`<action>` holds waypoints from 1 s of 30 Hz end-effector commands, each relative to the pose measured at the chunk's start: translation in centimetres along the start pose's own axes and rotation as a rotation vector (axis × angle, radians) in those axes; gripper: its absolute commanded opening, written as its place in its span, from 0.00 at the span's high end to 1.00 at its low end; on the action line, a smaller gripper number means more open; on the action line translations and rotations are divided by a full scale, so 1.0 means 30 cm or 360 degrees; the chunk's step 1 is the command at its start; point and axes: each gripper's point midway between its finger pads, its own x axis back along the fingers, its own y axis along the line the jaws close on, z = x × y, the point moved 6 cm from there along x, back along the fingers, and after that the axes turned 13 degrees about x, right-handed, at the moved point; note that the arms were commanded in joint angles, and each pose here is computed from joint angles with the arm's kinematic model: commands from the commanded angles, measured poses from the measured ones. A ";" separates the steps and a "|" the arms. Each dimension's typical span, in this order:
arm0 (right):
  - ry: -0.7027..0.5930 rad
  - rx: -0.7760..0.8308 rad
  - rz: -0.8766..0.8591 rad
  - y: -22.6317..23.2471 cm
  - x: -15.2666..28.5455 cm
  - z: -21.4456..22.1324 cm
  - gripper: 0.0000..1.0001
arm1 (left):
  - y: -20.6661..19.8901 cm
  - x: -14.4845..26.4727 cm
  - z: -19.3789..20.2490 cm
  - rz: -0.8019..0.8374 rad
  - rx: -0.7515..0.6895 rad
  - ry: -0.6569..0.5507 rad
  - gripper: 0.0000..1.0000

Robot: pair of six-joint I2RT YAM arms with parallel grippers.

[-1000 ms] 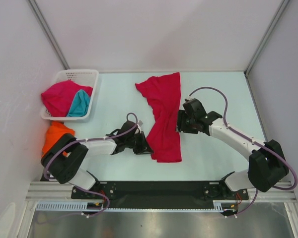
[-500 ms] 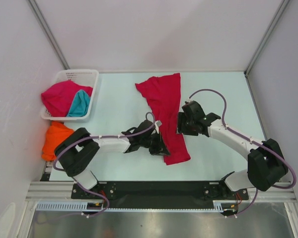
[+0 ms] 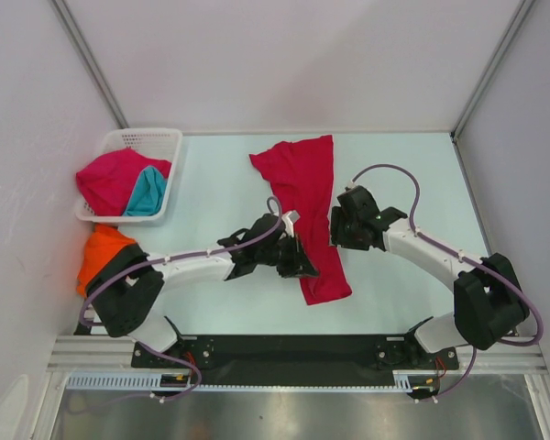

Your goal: Fold and stack the t-shirts

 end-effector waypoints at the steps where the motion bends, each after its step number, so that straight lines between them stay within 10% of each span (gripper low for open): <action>1: -0.0047 -0.0028 0.0051 -0.010 0.015 -0.035 0.39 | 0.092 -0.002 0.076 -0.0058 0.0010 0.0046 1.00; 9: -0.0028 -0.0042 -0.0009 -0.001 0.025 -0.019 0.34 | 0.243 0.008 0.197 -0.0159 0.0057 0.0123 0.98; 15: -0.0006 -0.0053 -0.0038 -0.003 0.033 0.014 0.33 | 0.271 0.018 0.226 -0.0191 0.0053 0.0121 0.32; 18: 0.0008 -0.0062 -0.0046 -0.008 0.038 0.036 0.33 | 0.281 0.016 0.232 -0.0209 0.0058 0.0123 0.16; 30: -0.0004 -0.0070 -0.0062 -0.020 0.133 0.060 0.32 | 0.331 -0.031 0.219 -0.0273 0.0041 0.0093 0.05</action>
